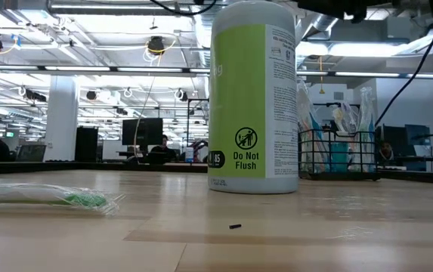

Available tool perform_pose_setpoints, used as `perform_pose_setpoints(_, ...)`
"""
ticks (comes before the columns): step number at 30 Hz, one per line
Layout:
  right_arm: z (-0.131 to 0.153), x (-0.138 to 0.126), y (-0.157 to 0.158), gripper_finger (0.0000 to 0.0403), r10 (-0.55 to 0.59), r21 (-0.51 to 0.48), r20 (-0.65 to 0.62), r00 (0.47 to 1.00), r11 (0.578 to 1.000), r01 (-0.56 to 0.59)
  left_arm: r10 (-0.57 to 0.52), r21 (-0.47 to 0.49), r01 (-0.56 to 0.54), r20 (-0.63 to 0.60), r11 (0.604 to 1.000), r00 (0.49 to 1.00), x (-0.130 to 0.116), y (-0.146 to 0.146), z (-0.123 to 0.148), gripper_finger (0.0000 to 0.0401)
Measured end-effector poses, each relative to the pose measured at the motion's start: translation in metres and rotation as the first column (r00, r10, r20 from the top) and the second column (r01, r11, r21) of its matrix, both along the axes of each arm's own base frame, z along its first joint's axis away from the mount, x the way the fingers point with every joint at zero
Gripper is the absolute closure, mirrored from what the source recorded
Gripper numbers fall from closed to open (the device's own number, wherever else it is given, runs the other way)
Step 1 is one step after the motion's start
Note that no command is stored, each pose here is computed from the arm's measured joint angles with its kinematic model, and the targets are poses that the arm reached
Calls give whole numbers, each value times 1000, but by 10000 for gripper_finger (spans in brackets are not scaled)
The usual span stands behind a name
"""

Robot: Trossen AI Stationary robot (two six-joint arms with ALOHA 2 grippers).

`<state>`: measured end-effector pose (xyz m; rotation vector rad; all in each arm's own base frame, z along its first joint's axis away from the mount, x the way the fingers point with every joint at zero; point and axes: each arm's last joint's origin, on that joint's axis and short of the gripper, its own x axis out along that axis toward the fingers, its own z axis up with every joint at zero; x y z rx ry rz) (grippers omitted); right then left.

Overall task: Pick & Place toothbrushing station
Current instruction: Put the orange toothbrush into the wire organizer

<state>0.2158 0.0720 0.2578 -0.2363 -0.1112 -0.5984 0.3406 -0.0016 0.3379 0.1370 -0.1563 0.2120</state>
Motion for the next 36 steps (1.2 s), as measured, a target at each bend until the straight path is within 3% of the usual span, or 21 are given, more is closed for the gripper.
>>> perform_pose_setpoints(12, 4, 9, -5, 249, 109, 14, 19, 994, 994, -109, -61, 12, 61, -8, 998, 998, 35, -2, -4, 401)
perform_pose_setpoints(24, 3, 12, -14, 249, 84, 23, 19, 996, 996, -84, -74, 11, 74, 3, 997, 997, 38, -3, -5, 401)
perform_pose_setpoints(28, 3, 14, -18, 251, 121, 23, 34, 992, 992, -122, -94, 14, 94, -6, 995, 996, 42, -3, -11, 401)
perform_pose_setpoints(32, 1, 16, -22, 279, 116, 35, 22, 993, 993, -117, -90, 15, 90, -16, 996, 996, 44, -2, -15, 401)
perform_pose_setpoints(36, 1, 16, -22, 355, 139, 28, 26, 990, 990, -140, -87, 15, 87, -16, 996, 996, 44, -1, -15, 401)
